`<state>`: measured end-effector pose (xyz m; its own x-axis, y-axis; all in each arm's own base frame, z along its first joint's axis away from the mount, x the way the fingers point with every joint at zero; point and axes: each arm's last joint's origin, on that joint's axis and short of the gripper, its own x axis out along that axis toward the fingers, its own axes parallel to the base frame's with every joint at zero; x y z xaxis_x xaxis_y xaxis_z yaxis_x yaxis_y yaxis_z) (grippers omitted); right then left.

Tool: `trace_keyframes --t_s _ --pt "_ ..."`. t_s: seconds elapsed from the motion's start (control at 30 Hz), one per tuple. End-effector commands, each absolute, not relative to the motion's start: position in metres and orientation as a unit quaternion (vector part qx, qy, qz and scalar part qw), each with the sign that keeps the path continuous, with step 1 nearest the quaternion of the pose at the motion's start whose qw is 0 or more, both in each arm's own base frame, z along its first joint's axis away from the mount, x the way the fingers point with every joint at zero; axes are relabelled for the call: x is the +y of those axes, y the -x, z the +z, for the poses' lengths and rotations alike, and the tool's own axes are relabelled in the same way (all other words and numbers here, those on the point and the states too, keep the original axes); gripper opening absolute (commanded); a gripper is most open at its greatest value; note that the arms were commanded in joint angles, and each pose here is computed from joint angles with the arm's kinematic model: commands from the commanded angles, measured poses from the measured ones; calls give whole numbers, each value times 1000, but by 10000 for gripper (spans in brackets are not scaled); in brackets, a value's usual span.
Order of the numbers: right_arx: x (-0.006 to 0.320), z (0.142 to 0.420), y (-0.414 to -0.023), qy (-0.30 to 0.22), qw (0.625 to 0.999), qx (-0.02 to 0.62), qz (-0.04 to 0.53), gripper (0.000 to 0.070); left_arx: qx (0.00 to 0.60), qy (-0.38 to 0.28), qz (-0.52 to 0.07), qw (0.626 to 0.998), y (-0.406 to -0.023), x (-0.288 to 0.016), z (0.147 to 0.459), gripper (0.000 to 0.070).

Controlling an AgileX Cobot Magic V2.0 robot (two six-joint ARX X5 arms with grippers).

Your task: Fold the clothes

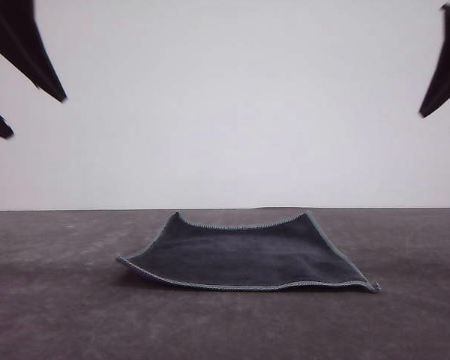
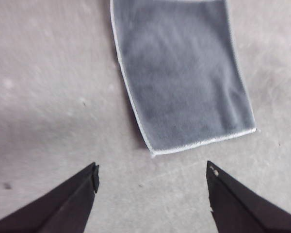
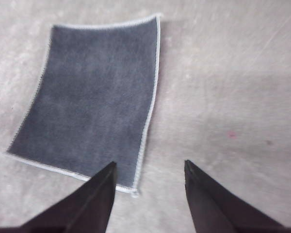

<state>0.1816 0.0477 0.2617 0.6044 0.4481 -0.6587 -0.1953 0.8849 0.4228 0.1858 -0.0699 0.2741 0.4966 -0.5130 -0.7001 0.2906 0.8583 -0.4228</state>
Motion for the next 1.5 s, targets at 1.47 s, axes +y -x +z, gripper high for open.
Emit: trace_keyframes --t_s 1.47 --pt "76 155 -405 -223 817 458 270 326 484 141 -272 820 -423 -147 156 426"
